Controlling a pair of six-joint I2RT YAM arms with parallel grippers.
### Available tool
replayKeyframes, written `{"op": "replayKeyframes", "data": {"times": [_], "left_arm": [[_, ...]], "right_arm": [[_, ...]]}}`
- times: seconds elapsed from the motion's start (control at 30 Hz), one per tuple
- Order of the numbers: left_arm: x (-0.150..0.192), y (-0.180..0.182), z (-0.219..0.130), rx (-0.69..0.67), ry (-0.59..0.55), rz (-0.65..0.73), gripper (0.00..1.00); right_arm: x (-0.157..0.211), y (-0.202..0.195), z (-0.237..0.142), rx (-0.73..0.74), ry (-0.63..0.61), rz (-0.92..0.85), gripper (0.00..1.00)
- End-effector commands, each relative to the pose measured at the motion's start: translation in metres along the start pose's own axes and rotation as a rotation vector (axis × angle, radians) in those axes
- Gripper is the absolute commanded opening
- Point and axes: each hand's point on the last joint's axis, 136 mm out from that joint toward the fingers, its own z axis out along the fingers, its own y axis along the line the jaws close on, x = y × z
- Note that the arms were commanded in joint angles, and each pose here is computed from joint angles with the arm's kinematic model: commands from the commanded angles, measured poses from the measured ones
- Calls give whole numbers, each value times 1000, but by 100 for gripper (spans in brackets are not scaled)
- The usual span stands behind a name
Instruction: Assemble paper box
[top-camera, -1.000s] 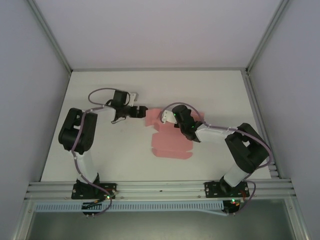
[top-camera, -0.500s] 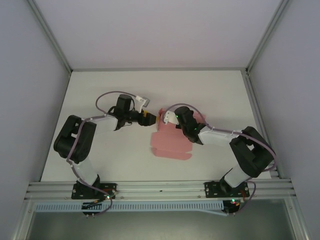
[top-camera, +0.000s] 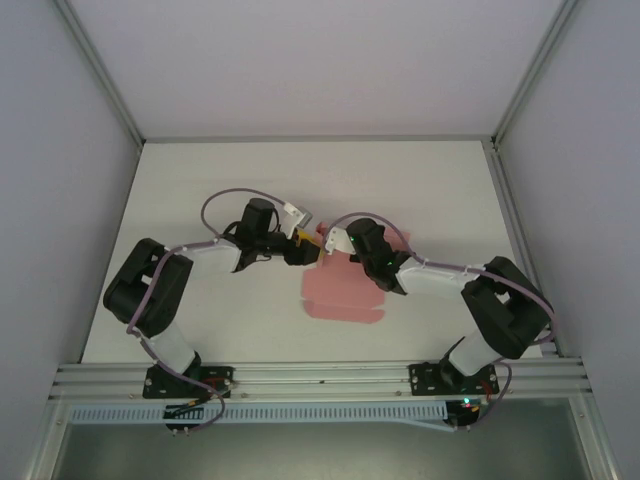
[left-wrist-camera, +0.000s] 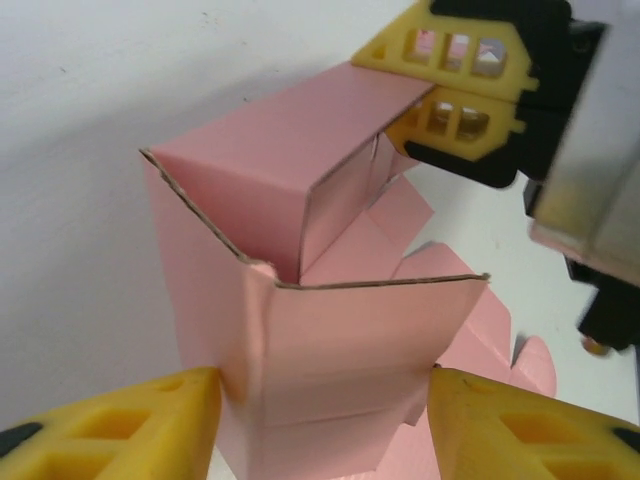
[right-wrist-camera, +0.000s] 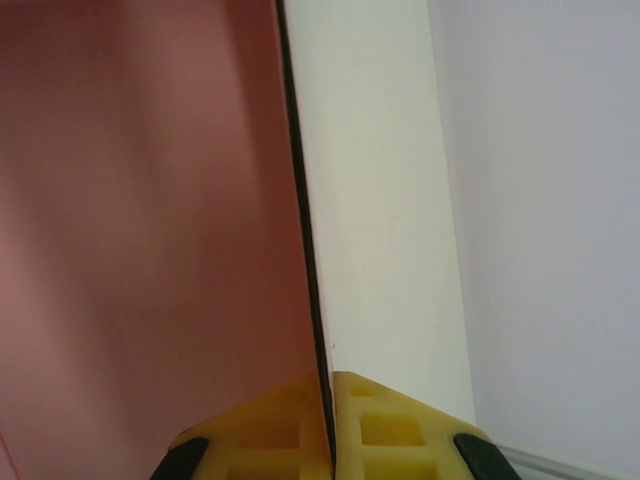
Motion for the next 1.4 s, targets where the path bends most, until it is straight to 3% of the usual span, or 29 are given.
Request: {"op": "replayKeyframes", "data": {"times": [0.0, 0.27, 0.43, 0.73, 0.87, 1.1, 1.27, 1.37], "left_arm": [[-5, 3, 3, -52, -39, 51, 51], [22, 11, 7, -229, -4, 91, 45], [24, 0, 2, -260, -99, 75, 45], [29, -29, -3, -121, -158, 85, 46], [15, -41, -1, -59, -205, 122, 42], [-4, -31, 14, -84, -221, 151, 36], [-3, 1, 9, -299, -249, 119, 39], [5, -2, 9, -309, -239, 140, 50]], "right_arm": [[-3, 10, -12, -12, -14, 20, 0], [-4, 24, -34, 7, -13, 26, 0], [4, 41, -41, -10, 30, 46, 0], [7, 44, -40, -5, 58, 42, 0], [4, 48, -42, -36, 36, 58, 0], [0, 52, -45, -79, 25, 75, 0], [0, 59, -45, -116, 28, 78, 0], [5, 66, -42, -132, 55, 63, 0]]}}
